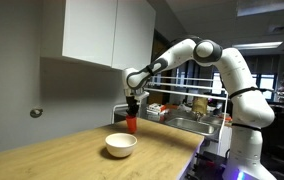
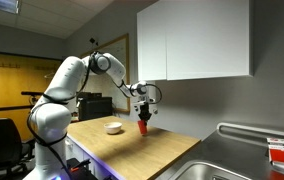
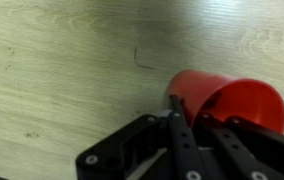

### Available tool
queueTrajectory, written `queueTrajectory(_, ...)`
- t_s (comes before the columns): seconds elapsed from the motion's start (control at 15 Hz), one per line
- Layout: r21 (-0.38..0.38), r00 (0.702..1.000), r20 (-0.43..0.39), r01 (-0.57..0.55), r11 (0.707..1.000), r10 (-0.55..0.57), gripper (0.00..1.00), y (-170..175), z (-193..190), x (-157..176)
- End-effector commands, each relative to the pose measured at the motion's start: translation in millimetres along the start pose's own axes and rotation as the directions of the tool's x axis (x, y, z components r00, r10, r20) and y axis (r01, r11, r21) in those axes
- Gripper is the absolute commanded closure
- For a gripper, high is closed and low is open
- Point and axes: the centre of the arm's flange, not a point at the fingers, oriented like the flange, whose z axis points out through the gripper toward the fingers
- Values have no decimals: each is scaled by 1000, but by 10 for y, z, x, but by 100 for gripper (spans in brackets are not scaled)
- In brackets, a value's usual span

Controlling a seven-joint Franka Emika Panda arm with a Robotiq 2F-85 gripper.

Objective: Pick up the orange cup and pour some contents into the white bowl.

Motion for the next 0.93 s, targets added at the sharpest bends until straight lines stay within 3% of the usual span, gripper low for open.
queueTrajectory(0.0, -113, 998, -46, 44, 993, -50, 98, -289, -207, -572)
queueTrajectory(0.27, -213, 988, -88, 110, 971, -131, 98, -735, -307, -937)
queueTrajectory(0.53, -291, 972, -139, 143, 946, -189, 98, -1398, -328, -1192)
queueTrajectory(0.87, -452, 934, -242, 132, 882, -264, 98, -2252, -224, -1463)
